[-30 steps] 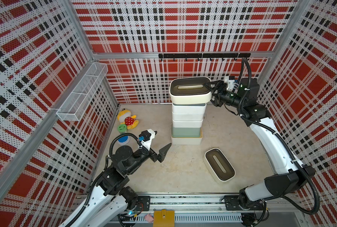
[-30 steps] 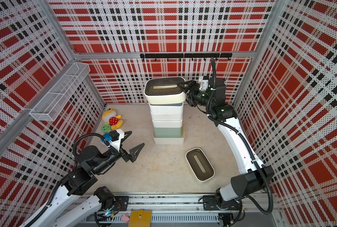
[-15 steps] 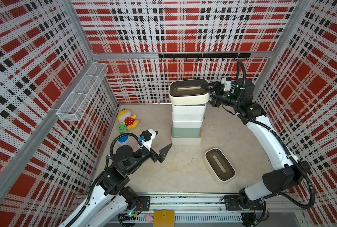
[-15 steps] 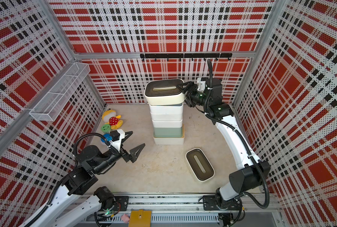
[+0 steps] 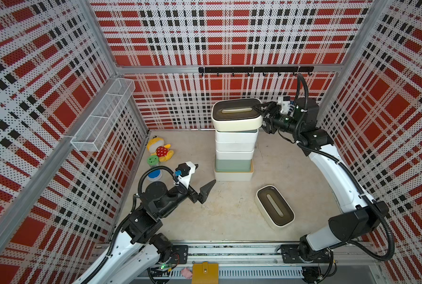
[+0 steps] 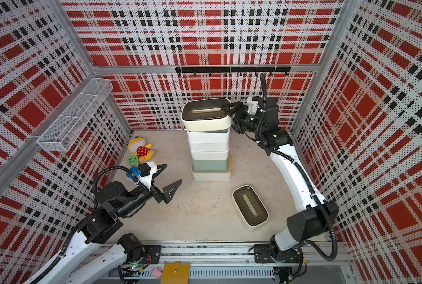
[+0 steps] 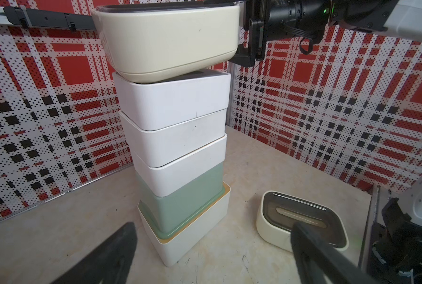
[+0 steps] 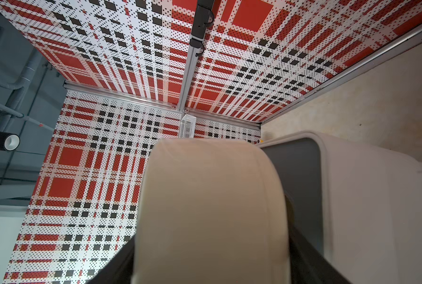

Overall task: Stack the tissue boxes
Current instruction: Place the tissue box at the tissue box.

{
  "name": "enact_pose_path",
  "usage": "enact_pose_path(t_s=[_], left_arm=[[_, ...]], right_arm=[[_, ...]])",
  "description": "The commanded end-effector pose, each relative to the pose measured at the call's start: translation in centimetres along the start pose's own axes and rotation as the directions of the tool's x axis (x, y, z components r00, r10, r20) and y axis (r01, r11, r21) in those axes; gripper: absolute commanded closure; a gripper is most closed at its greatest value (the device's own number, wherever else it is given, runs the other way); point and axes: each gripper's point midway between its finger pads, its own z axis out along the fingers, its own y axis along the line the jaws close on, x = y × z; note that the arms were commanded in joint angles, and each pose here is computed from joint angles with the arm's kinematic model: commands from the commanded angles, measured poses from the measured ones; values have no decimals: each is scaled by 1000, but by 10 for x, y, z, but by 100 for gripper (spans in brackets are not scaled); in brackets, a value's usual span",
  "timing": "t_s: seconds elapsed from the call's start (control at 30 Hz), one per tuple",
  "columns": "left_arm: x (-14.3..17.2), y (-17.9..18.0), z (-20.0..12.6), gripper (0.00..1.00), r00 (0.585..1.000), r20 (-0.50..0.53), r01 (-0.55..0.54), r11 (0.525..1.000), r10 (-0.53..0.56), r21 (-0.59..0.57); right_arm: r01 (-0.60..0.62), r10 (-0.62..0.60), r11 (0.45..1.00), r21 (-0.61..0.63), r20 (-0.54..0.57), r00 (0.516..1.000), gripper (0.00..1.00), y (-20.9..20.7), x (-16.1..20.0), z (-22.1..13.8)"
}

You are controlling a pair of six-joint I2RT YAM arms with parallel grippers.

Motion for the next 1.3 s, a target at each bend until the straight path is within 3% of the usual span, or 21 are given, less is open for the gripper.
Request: enact_pose_path(t_s=[0.0,0.6,1.27], left_arm=[[-8,-2,-1,1,999,31,13,1000,-13,11],[-8,-3,0,1,999,29,13,1000,-13,21],[-8,-5,0,1,1000,28,13,999,-14,34]], right_arm=[[77,-75,993,-94,34,997,19,28,-8,-4],[109,-108,993,-54,34,994,4,16,-8,-4],[142,-143,989,27,34,989,0,-6,-9,-1]])
